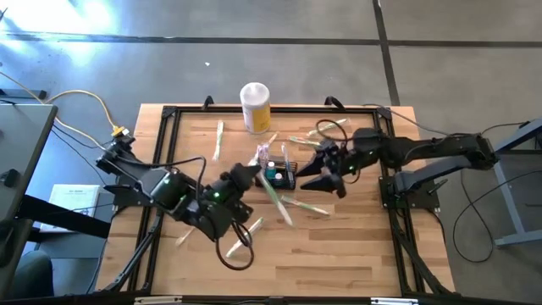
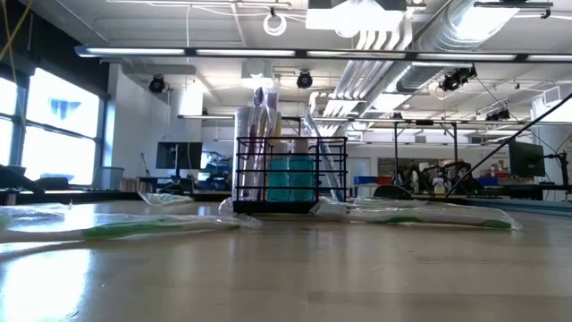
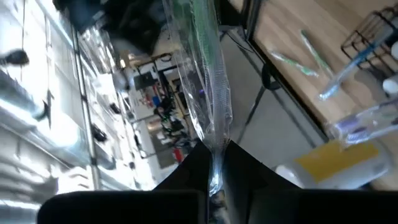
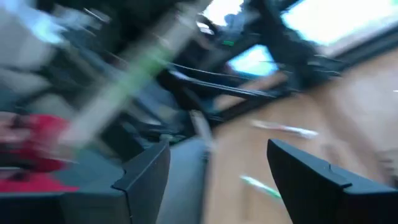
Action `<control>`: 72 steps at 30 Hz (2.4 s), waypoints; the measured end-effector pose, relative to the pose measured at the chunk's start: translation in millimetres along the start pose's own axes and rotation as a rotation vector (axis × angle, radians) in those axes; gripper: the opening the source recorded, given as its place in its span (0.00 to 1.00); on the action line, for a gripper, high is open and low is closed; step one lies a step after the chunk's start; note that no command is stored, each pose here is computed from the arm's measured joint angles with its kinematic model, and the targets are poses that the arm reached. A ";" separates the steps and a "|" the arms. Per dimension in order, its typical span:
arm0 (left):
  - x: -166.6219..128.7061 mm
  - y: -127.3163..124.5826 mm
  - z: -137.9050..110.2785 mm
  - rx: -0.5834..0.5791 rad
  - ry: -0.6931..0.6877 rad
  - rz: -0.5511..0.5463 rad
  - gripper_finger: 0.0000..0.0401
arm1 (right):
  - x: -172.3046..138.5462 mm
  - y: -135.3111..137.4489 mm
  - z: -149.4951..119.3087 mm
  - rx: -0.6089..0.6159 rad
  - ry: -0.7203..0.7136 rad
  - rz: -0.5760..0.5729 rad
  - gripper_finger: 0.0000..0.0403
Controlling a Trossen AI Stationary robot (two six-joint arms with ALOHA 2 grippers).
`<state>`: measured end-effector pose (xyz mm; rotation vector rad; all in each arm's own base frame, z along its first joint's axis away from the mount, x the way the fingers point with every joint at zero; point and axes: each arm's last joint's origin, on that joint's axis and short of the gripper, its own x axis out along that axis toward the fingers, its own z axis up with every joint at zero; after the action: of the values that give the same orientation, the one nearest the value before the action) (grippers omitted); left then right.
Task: Pick & Place toothbrushing station
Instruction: Put the green toothbrush into the right section wire organizer
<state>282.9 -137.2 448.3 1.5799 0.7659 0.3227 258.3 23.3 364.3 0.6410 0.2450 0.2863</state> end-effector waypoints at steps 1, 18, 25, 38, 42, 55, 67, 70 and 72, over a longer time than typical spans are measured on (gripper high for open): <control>1.7 -0.7 4.3 0.020 -0.002 0.003 0.03 | -0.9 0.8 3.1 0.011 -0.006 0.039 0.65; 51.7 -11.1 38.7 0.144 -0.056 -0.035 0.03 | 23.9 -14.5 6.2 0.106 -0.001 0.131 0.65; 60.6 -8.3 37.8 0.106 -0.054 -0.028 0.03 | 31.2 -13.8 0.4 0.107 0.036 0.156 0.65; 60.9 -6.1 39.6 0.077 -0.083 -0.017 0.03 | 39.0 -19.6 -3.0 0.052 0.062 0.163 0.40; 60.9 -6.2 39.6 0.078 -0.083 -0.017 0.04 | 38.7 -19.3 -3.6 0.013 0.075 0.181 0.24; 59.0 -4.0 40.3 0.010 -0.140 -0.024 0.33 | 39.8 -22.0 -5.9 -0.028 0.079 0.162 0.05; 40.7 10.9 27.1 -0.341 -0.128 -0.031 0.54 | 20.1 -14.5 -0.4 -0.093 0.036 0.061 0.04; 33.1 14.4 12.0 -0.447 -0.107 -0.048 0.54 | 4.1 -8.9 1.0 -0.141 0.021 -0.006 0.04; 29.6 13.8 4.6 -0.536 -0.103 -0.077 0.54 | -10.7 -1.5 1.9 -0.181 0.002 -0.050 0.04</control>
<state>311.4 -121.8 454.1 1.0511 0.5950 0.3526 249.1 17.5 366.3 0.4546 0.2341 0.2579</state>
